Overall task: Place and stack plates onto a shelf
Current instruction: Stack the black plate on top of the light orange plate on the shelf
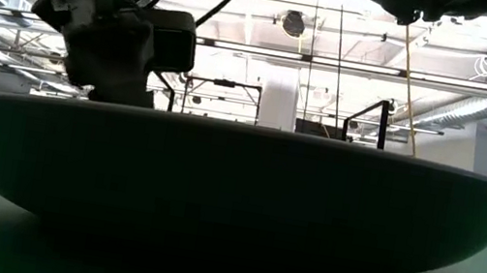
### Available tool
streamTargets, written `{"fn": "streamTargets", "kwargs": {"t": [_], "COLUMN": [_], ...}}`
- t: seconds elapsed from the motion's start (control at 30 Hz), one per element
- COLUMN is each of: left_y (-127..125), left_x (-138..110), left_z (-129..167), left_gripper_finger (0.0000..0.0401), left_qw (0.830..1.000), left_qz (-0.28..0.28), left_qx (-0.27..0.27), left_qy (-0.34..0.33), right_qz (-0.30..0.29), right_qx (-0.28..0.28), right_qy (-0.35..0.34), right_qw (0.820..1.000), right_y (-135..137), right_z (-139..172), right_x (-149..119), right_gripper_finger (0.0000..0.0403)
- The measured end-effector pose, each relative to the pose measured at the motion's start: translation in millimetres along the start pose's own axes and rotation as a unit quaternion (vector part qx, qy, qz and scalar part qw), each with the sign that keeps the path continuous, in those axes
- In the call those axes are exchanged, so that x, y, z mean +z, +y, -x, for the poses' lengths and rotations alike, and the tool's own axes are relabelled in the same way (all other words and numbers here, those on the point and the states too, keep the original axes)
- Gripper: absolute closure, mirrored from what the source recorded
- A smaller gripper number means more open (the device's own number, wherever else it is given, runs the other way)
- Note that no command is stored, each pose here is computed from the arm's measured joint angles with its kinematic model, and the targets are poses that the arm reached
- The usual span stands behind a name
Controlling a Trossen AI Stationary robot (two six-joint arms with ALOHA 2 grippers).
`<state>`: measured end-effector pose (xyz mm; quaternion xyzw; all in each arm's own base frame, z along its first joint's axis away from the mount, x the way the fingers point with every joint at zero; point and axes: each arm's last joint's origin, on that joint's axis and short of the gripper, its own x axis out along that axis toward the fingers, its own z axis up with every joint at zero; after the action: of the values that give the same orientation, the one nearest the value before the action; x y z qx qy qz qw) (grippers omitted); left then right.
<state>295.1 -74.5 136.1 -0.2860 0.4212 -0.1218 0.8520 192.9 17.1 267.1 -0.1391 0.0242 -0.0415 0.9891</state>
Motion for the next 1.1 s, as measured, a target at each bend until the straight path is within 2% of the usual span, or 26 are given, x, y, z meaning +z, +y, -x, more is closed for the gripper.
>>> {"fn": "streamTargets", "kwargs": {"t": [0.13, 0.3, 0.5, 0.57, 0.67, 0.73, 0.9, 0.97, 1.1], "left_y": [-5.4, -2.8, -0.3, -1.4, -3.9, -9.1, -22.1, -26.0, -33.8], "left_x": [0.7, 0.3, 5.8, 7.9, 15.4, 30.5, 65.2, 80.3, 124.5], "left_z": [-9.4, -20.9, -31.8, -32.1, -29.3, -25.2, 9.1, 36.6, 108.3], "left_gripper_finger": [0.0256, 0.0256, 0.0260, 0.0280, 0.0344, 0.0382, 0.0389, 0.0389, 0.0389], "left_qw": [1.000, 0.998, 0.997, 0.997, 0.998, 0.998, 0.989, 0.979, 0.949], "left_qz": [0.006, 0.020, 0.017, 0.006, -0.016, -0.026, -0.080, -0.102, -0.170], "left_qx": [-0.015, 0.014, 0.018, 0.020, 0.021, 0.019, 0.096, 0.147, 0.263], "left_qy": [0.020, 0.060, 0.070, 0.071, 0.061, 0.052, 0.078, 0.093, 0.034], "right_qz": [-0.001, -0.005, -0.008, -0.008, -0.007, -0.007, -0.008, -0.009, -0.012], "right_qx": [0.000, 0.000, 0.002, 0.002, 0.003, 0.003, 0.003, 0.002, 0.001], "right_qy": [0.000, 0.000, 0.006, 0.007, 0.012, 0.012, 0.013, 0.012, 0.004], "right_qw": [1.000, 1.000, 1.000, 1.000, 1.000, 1.000, 1.000, 1.000, 1.000], "right_y": [0.0, 0.0, 0.4, 0.4, 0.7, 0.6, 0.6, 0.4, -0.2], "right_z": [-0.1, 0.0, 0.0, 0.0, 0.0, 0.0, 0.2, 0.5, 1.4], "right_x": [0.0, 0.0, -1.3, -1.4, -2.3, -2.3, -2.4, -2.0, -0.1], "right_gripper_finger": [0.0277, 0.0277, 0.0277, 0.0277, 0.0277, 0.0277, 0.0277, 0.0277, 0.0277]}}
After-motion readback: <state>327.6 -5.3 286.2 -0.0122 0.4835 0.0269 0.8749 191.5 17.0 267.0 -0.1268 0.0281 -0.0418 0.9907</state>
